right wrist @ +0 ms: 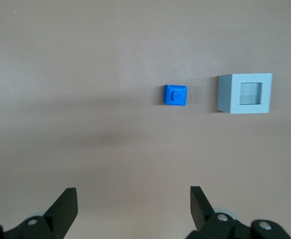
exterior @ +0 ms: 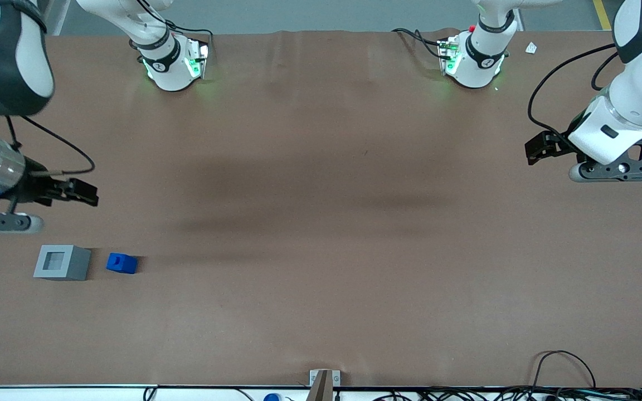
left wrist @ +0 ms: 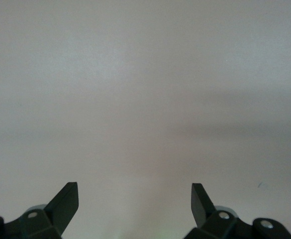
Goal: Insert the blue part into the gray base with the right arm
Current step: 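Move the open right gripper down over the blue block, then lower the right gripper around the blue block and close it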
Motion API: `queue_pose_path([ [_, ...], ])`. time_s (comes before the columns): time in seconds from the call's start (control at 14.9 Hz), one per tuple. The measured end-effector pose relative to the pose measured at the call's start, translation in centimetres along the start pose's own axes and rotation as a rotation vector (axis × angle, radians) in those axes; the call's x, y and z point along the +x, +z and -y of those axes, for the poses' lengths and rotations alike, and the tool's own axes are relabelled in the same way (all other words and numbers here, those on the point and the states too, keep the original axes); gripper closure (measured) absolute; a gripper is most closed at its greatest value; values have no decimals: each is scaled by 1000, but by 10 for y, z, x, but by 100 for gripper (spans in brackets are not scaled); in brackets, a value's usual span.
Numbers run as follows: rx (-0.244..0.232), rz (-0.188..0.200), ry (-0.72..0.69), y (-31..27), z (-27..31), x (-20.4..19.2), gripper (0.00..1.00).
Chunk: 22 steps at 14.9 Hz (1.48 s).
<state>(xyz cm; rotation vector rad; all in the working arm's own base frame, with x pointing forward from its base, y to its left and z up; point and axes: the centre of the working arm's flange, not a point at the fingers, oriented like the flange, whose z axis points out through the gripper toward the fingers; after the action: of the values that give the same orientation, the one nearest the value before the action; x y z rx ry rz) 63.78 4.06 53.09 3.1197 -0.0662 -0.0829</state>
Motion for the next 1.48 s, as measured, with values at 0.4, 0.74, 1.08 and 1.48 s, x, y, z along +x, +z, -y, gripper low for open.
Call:
queue_pose_path([
  [0.4,-13,37,49,84,-1,39,0],
  [0.74,-9,-18,94,140,-29,70,0],
  [1.08,-6,-8,130,188,-54,78,0],
  [1.48,-2,-21,124,240,-51,66,0],
])
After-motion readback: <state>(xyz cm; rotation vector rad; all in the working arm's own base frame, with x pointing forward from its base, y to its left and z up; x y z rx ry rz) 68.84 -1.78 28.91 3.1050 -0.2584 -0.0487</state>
